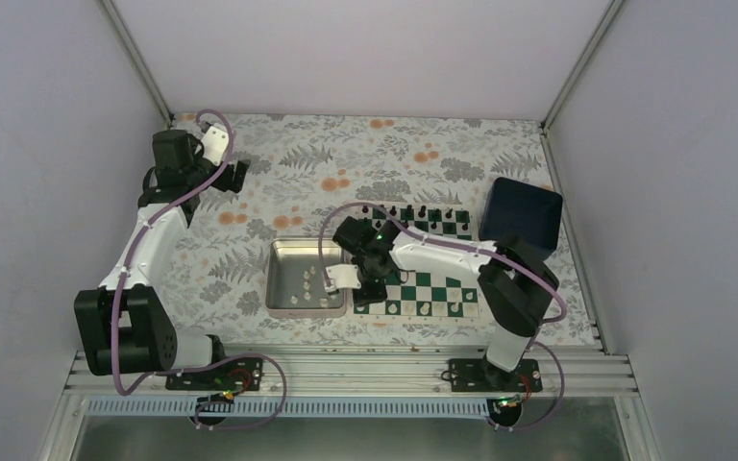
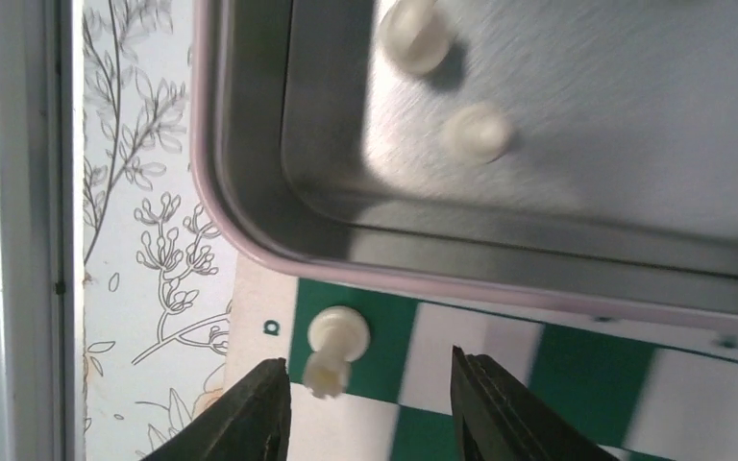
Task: Set up the chess pieces on the board
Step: Place the chess piece on the chessboard, then pick up the chess piece from the storage box.
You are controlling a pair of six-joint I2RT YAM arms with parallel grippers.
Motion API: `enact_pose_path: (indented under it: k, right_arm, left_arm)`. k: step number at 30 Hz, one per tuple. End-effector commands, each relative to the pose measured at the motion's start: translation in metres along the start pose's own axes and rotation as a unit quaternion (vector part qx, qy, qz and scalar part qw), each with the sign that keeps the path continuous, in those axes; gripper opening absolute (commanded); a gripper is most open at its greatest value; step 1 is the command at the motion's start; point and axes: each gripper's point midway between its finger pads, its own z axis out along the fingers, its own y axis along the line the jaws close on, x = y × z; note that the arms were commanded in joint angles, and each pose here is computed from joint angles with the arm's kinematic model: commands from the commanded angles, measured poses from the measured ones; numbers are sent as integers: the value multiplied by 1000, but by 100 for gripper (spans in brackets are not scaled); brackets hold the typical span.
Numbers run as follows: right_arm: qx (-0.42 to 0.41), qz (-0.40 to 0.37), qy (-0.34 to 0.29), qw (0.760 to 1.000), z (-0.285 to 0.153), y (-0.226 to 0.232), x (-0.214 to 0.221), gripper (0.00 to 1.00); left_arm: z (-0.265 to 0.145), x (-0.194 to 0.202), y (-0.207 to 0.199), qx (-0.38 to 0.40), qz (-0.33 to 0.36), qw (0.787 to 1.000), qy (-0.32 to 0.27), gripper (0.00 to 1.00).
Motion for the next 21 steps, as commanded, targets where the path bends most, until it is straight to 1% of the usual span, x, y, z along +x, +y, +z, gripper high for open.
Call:
enact_pose_path:
  k: [1, 5, 9, 13, 16, 21]
  right_arm:
    - [59, -15, -41, 997, -56, -19, -30, 45]
    - [90, -27, -72, 993, -89, -35, -59, 47]
    - [115, -37, -95, 988, -99, -53, -92, 47]
    - [127, -36, -88, 987, -84, -73, -117, 48]
    - [118, -31, -70, 990, -59, -85, -122, 47]
    - [110, -27, -43, 993, -32, -97, -122, 45]
  left_arm:
    - [-1, -9, 1, -2, 10, 1000, -14, 100]
    - [-2, -11, 1, -3, 10, 1000, -16, 100]
    - [-3, -11, 1, -6, 12, 1000, -18, 100]
    - [-5, -12, 1, -6, 12, 1000, -19, 100]
    - [-6, -13, 1, -5, 11, 1000, -20, 100]
    - [-5, -12, 0, -3, 11, 1000, -21, 100]
